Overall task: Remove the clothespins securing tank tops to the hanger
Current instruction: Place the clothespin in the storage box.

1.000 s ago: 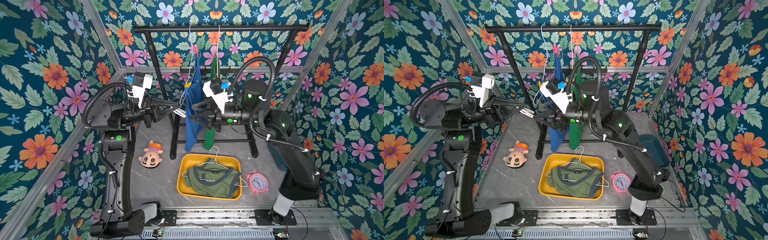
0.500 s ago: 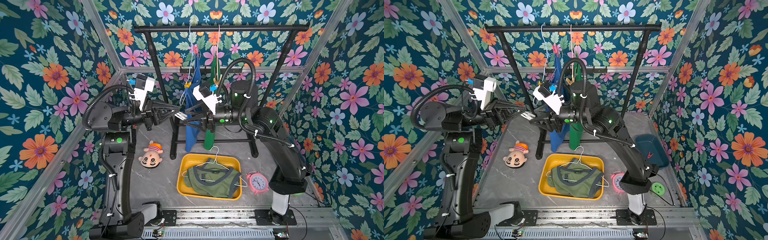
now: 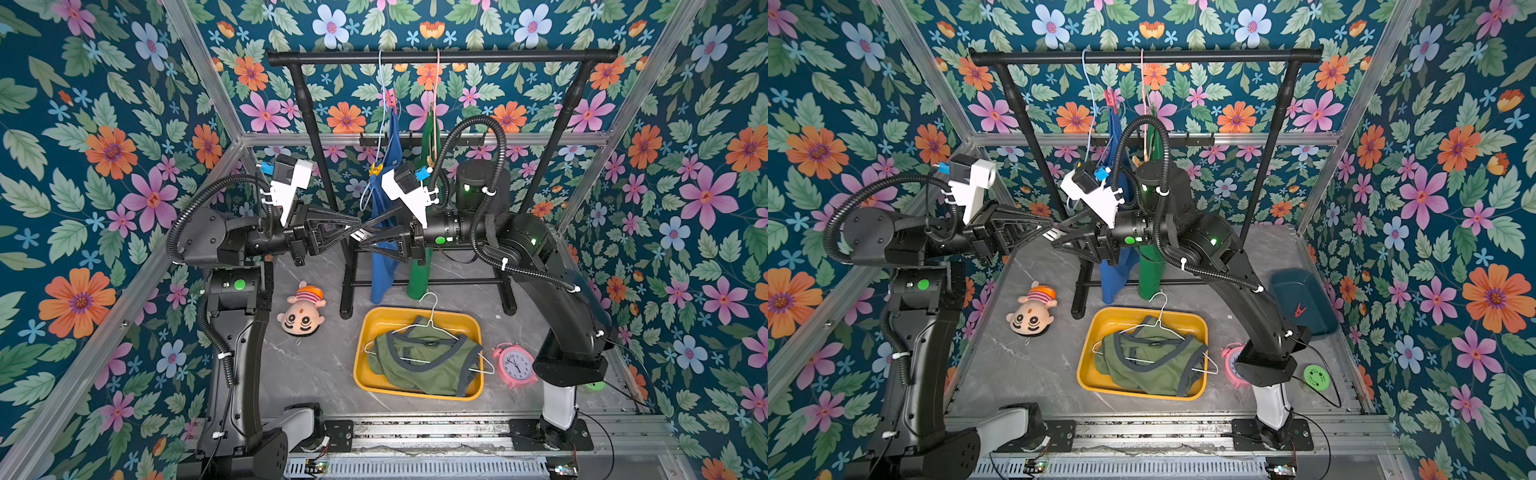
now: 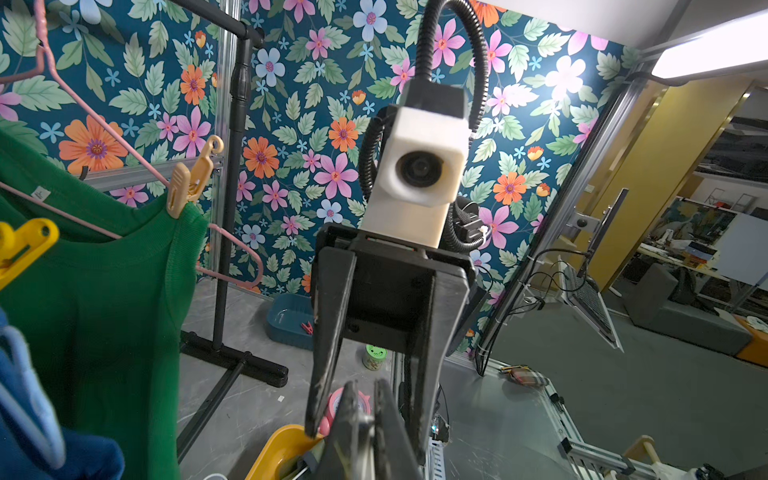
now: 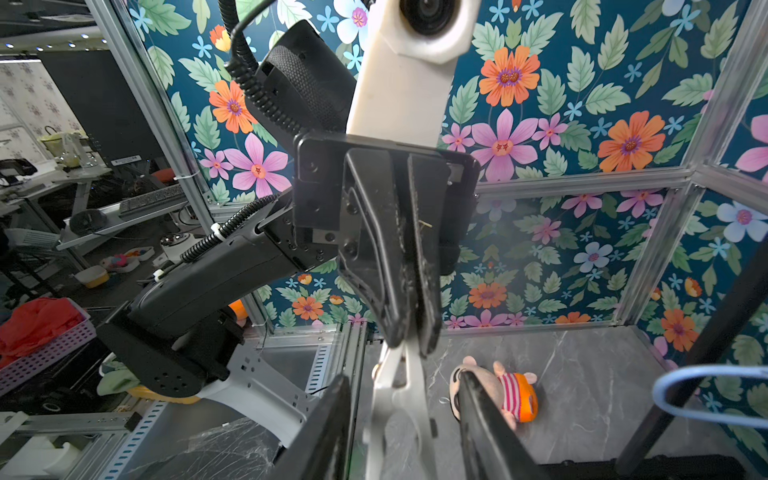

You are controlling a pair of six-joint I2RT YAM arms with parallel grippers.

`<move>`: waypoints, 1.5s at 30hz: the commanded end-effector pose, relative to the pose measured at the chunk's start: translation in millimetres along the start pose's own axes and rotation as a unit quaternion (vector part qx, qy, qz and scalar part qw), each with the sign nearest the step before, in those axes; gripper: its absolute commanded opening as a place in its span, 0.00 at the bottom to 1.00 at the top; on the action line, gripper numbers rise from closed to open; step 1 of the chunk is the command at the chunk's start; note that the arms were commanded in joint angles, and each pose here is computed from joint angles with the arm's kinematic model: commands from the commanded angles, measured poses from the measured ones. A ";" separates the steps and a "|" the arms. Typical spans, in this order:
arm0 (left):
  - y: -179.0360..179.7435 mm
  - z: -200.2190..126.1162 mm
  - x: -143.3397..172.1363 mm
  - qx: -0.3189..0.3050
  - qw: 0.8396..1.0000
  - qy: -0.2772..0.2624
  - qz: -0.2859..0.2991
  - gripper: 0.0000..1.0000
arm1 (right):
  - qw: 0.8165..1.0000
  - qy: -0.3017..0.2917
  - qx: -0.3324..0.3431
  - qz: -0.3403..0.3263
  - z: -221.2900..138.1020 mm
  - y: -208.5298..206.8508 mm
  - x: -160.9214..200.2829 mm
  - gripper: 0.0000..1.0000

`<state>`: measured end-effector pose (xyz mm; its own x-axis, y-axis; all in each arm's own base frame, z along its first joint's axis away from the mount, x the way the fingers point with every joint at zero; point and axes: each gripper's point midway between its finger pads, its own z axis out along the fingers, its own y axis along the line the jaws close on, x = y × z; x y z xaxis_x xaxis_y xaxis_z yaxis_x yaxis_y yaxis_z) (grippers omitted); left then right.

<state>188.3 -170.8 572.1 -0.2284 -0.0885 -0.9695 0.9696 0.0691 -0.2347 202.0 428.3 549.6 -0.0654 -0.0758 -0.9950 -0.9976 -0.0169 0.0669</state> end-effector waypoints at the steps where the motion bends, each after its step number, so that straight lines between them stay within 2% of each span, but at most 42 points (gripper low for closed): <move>1: -3.5 0.2 -0.5 0.003 1.000 0.002 0.009 0.05 | 1.000 -0.022 -0.017 -0.010 1.7 5.2 -11.2 0.41; 5: -8.0 0.6 -1.5 0.007 1.000 0.004 0.014 0.07 | 0.999 -0.024 -0.018 -0.009 2.9 4.5 -11.8 0.39; 7: -8.9 0.6 -1.5 0.008 1.000 0.005 0.015 0.09 | 1.000 -0.022 -0.019 -0.006 3.5 4.2 -10.1 0.33; 15: -10.2 0.8 -3.1 0.008 1.000 0.004 0.019 0.12 | 1.000 -0.017 -0.020 -0.004 2.4 5.4 -7.8 0.21; 19: -11.3 0.9 -5.2 0.008 1.000 0.003 0.021 0.17 | 1.000 -0.018 -0.020 -0.006 2.0 5.9 -8.4 0.14; 24: -10.6 0.9 -6.2 0.007 1.000 0.002 0.022 0.28 | 1.000 -0.017 -0.019 -0.006 2.3 5.3 -7.4 0.11; 35: -15.0 0.9 -13.5 0.006 0.999 -0.002 0.045 0.72 | 1.000 -0.015 -0.015 -0.007 0.2 5.5 -6.2 0.04; 41: -12.1 -3.1 -30.6 -0.013 0.997 -0.016 0.070 0.78 | 1.000 0.014 0.017 -0.001 -9.0 2.1 10.8 0.01; 45: 4.7 -7.8 -36.7 -0.040 0.997 -0.032 0.060 0.79 | 0.998 0.033 0.050 0.005 -25.4 2.5 25.8 0.00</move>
<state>193.3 -162.3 602.2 -0.1185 -0.1170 -0.9860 0.9823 0.1313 -0.1337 195.7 410.2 528.4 -0.1046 -0.1351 -0.9853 -0.9943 0.0343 0.1008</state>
